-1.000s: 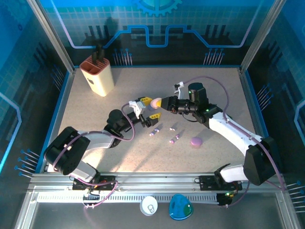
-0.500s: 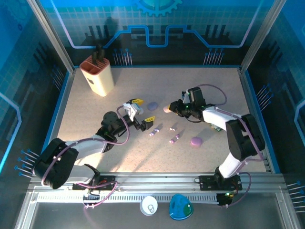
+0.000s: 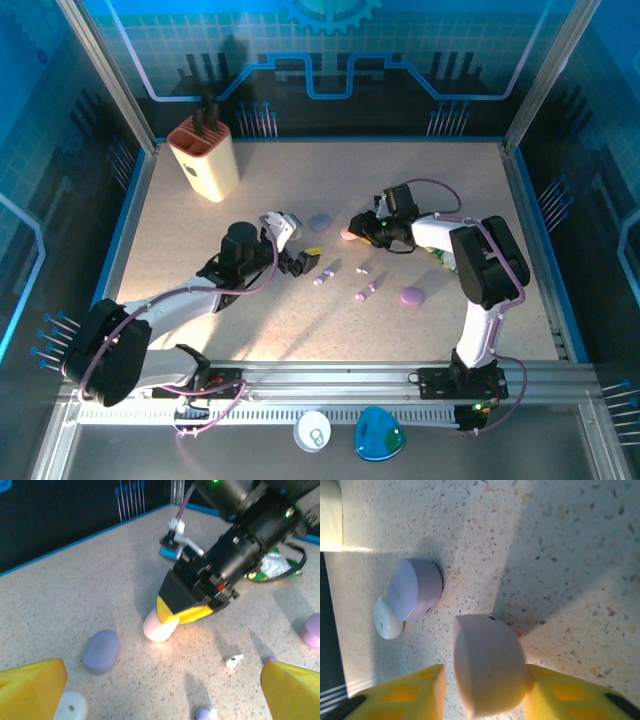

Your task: Insert wireless bluetooth earbuds into charging case

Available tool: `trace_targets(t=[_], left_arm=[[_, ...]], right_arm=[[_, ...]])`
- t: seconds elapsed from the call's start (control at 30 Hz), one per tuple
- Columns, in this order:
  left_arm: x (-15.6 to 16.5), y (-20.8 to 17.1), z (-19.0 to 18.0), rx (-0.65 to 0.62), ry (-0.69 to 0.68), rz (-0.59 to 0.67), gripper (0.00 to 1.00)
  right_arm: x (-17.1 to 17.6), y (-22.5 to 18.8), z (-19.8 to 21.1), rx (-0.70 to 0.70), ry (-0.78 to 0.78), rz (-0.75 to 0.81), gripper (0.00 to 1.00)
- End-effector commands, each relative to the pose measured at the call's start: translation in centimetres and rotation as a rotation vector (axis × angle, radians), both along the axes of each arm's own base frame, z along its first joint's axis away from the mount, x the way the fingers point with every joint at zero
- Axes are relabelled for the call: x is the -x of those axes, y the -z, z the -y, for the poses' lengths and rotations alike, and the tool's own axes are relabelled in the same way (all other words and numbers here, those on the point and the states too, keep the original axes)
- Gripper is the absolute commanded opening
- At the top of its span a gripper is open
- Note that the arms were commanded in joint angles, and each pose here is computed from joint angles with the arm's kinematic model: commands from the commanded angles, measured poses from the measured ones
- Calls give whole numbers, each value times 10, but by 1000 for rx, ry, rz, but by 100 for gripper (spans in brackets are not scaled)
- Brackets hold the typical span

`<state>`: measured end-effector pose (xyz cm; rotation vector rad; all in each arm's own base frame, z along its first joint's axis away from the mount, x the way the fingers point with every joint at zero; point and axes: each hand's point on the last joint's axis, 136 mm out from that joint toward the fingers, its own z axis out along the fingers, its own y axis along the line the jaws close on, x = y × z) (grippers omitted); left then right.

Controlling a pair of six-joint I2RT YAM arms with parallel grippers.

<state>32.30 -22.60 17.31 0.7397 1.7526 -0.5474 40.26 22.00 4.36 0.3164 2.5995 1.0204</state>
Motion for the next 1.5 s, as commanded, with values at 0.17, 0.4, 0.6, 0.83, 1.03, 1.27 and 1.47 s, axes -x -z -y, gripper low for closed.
trace_targets(t=[0.17, 0.4, 0.6, 0.83, 1.03, 1.27, 1.47], left_arm=[[-26, 17, -5, -193, -50, -155, 99], [-50, 41, 5, -392, 6, -313, 99], [-75, 66, 4, -557, -28, -539, 96], [-101, 94, 5, -673, -99, -713, 79], [-110, 113, 15, -781, -71, -768, 79], [-126, 131, 17, -842, -86, -782, 76], [-129, 146, 22, -843, -71, -804, 73]], right_arm=[[15, -52, 26, 140, -67, 140, 65], [54, -74, 55, 239, -62, 196, 67], [86, -72, 78, 260, -27, 194, 68], [98, -61, 95, 258, 2, 181, 68], [97, -62, 100, 238, -3, 187, 68], [93, -66, 103, 221, -8, 199, 68], [97, -63, 105, 214, -7, 194, 68]])
